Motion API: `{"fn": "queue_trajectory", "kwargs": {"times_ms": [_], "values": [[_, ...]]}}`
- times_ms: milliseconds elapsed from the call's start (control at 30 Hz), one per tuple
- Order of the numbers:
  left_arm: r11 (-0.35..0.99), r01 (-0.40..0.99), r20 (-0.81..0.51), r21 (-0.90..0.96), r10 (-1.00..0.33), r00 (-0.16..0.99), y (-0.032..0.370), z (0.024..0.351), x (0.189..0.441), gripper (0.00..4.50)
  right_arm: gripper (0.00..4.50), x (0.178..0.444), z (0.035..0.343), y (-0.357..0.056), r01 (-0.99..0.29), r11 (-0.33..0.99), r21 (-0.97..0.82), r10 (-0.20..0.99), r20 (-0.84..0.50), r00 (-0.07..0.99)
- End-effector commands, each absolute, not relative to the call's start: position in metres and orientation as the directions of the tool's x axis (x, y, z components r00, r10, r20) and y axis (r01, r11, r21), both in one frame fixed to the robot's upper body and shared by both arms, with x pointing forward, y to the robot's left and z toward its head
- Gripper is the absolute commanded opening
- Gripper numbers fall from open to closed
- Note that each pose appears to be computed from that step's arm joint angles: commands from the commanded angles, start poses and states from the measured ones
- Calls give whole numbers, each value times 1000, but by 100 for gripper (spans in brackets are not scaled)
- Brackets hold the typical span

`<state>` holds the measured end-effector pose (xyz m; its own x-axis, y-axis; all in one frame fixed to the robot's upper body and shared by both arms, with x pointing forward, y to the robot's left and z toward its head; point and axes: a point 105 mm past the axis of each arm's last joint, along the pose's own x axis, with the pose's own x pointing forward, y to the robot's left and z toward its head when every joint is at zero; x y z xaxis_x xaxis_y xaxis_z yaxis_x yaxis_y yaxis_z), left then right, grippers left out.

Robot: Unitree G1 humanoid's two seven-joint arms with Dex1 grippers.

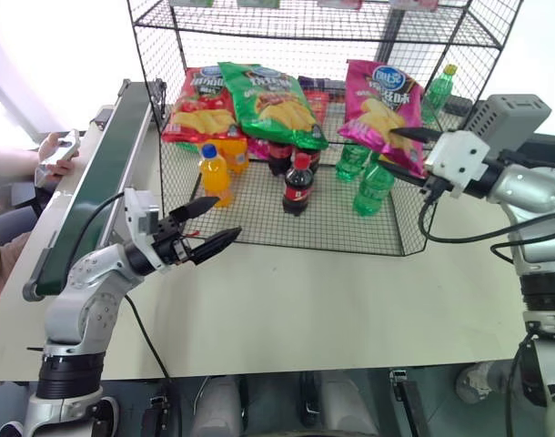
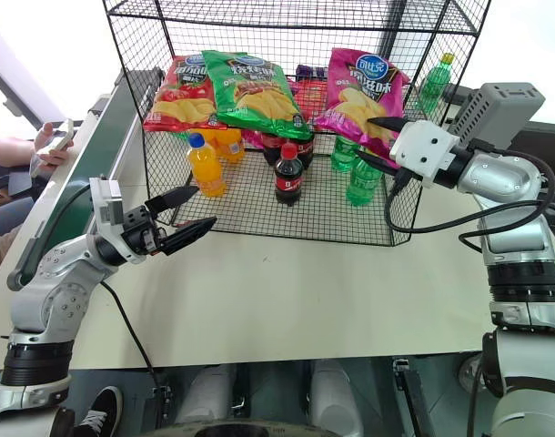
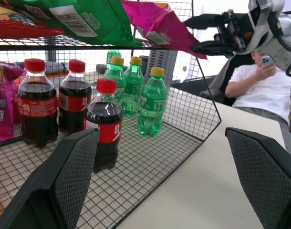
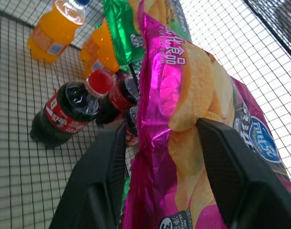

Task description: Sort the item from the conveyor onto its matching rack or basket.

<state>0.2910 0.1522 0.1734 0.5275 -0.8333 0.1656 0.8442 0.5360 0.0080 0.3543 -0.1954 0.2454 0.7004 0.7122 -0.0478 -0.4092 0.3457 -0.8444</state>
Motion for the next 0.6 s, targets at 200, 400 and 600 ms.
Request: {"fn": "queue_trajectory", "kwargs": {"times_ms": [200, 400, 600], "values": [[539, 841, 170, 49, -834, 524, 153, 177, 288, 450, 4, 369, 289, -208, -185, 375, -908, 633, 106, 767], [544, 838, 172, 53, -831, 529, 154, 178, 289, 450, 4, 373, 287, -206, -178, 377, -909, 638, 115, 761], [544, 838, 162, 54, -833, 530, 154, 176, 287, 450, 86, 377, 290, -207, -169, 409, -897, 626, 141, 767]]}}
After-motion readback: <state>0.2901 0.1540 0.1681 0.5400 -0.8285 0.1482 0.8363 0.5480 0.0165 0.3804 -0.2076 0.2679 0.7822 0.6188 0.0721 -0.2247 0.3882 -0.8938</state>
